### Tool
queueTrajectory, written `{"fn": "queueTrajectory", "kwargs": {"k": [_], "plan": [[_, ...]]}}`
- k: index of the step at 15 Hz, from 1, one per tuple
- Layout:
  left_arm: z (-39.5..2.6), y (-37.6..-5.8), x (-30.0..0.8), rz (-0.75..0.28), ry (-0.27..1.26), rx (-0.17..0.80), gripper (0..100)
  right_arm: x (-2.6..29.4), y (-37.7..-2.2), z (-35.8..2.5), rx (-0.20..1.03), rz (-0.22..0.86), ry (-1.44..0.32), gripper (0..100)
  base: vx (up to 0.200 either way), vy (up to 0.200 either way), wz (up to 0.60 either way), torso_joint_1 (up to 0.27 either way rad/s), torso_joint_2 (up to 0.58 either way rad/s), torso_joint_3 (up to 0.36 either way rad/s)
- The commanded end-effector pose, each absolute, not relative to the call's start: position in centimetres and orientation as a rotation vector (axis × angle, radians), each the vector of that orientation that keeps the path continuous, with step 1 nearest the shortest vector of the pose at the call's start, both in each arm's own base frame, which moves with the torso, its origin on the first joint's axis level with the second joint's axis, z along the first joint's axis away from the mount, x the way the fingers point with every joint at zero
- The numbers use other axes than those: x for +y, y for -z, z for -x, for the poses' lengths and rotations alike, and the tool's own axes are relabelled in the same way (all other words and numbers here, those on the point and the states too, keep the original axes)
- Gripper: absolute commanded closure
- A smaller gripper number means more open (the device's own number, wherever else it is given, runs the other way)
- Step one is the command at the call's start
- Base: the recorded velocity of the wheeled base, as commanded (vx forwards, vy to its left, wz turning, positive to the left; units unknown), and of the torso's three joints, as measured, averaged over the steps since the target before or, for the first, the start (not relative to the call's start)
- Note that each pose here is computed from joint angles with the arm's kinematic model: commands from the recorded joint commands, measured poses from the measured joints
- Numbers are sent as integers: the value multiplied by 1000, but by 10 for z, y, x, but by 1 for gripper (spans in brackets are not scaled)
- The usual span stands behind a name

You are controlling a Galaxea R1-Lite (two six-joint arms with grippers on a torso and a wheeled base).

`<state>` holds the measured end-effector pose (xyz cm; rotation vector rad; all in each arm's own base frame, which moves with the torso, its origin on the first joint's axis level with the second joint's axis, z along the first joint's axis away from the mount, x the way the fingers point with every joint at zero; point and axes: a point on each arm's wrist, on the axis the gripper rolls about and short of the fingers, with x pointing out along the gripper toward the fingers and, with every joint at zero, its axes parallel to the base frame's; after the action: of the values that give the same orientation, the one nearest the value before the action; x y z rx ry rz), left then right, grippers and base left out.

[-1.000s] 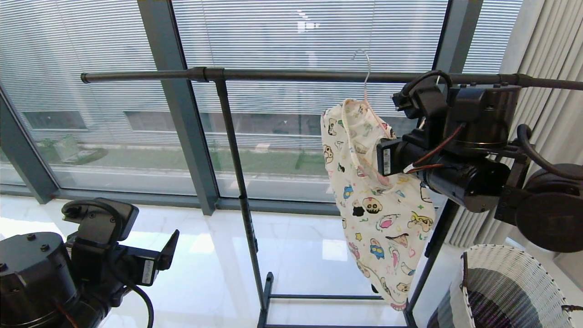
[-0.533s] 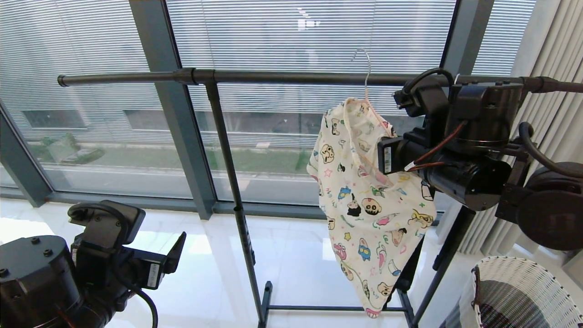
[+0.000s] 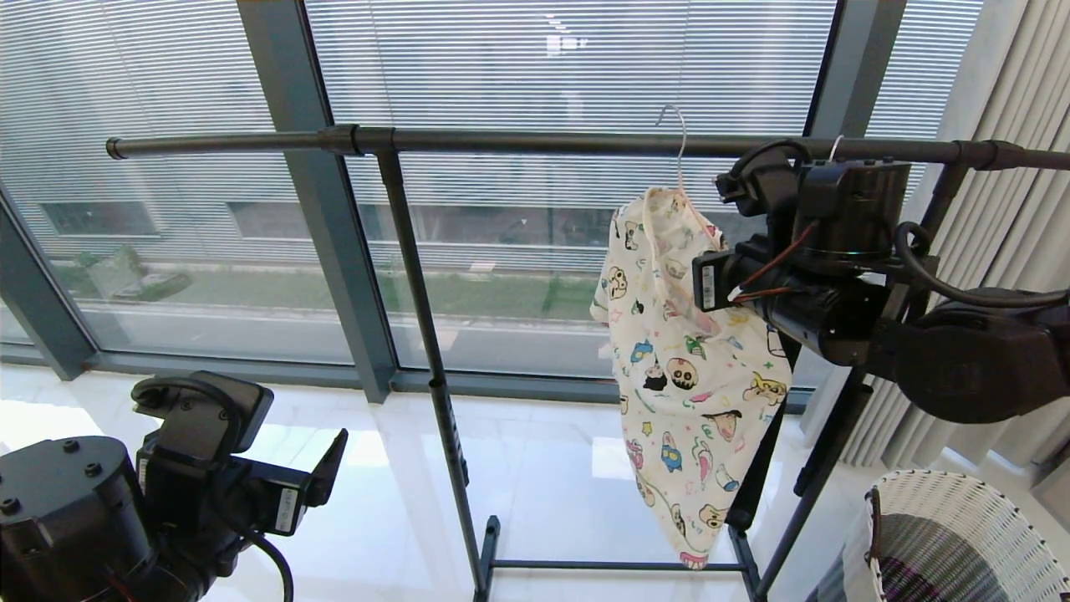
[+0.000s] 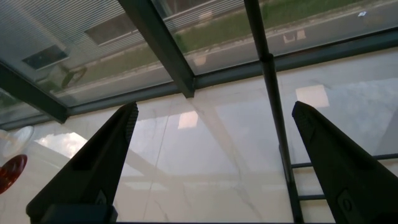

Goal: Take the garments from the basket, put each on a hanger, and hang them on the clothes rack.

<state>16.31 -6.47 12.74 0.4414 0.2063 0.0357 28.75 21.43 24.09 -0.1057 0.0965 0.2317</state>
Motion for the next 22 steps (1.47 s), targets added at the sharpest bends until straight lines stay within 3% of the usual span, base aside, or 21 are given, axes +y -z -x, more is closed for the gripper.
{"fn": "queueTrajectory", "kwargs": {"k": [1,22], "plan": [[-163,-128,-65,-441,-36,206,0,218,-234,-294,110,115,-229,100,0,0,0,0,0,0],[-164,-128,-65,-441,-37,204,0,220,-225,-315,124,120,-200,100,0,0,0,0,0,0]]}}
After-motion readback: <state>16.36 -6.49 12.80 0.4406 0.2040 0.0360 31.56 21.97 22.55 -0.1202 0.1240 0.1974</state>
